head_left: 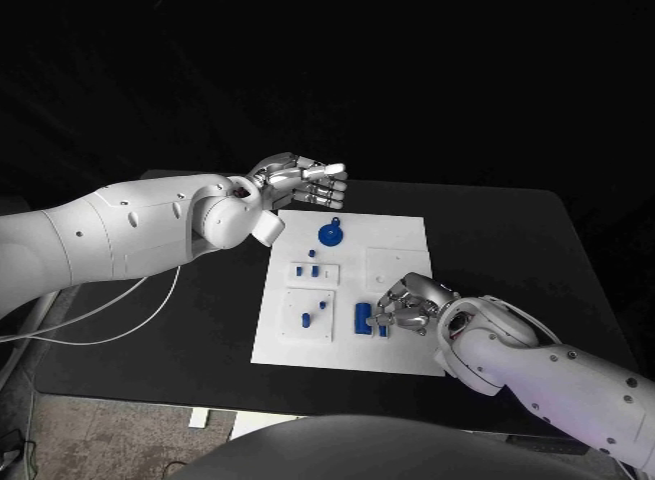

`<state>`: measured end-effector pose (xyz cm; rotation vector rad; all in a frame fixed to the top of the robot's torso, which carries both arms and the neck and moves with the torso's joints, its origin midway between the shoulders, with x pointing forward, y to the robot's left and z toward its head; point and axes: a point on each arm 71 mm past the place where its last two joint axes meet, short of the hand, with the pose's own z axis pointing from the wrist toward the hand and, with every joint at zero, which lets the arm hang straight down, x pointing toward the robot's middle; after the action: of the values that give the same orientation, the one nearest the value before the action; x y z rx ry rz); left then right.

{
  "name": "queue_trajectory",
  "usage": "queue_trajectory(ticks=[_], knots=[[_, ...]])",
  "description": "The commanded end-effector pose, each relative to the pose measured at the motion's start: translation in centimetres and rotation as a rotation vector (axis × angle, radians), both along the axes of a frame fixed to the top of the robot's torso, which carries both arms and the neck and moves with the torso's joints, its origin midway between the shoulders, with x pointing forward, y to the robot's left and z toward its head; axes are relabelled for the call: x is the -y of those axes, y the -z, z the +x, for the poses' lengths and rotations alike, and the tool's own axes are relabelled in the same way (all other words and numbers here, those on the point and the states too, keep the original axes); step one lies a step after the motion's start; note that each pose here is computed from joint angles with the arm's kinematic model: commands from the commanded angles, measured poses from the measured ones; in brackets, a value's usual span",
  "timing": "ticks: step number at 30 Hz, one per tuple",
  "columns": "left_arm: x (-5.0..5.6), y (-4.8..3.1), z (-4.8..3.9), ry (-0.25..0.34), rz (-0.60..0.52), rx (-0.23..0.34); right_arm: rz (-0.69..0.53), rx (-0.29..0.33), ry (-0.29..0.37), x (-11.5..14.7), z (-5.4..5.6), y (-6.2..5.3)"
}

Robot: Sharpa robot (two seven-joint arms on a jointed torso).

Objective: Assemble the parts on the task board

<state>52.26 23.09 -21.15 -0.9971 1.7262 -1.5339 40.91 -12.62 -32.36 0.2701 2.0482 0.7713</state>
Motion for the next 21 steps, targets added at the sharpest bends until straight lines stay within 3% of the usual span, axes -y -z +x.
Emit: queue_trajectory(ticks=[1,5,11,17,21], knots=[[0.1,-0.13,0.13,-0.006,-0.010,0.015,0.272,-0.050,0.062,0.2,0.8,-1.1],[0.0,0.20,0.67,-0.045,-0.023,0.031,0.427,-0.036,0.134,1.8,3.6,-2.6],[-0.6,0.75,1.68,-0.133,-0.041,0.045,0.558,0.016,0.254,5.3,7.8,-4.0],[-1.7,1.01,2.84,-0.212,-0.040,0.061,0.677,0.013,0.396,9.0,11.1,-3.7],[-2.6,1.15,3.77,-0.267,-0.033,0.073,0.789,-0.007,0.453,10.7,12.6,-3.5]])
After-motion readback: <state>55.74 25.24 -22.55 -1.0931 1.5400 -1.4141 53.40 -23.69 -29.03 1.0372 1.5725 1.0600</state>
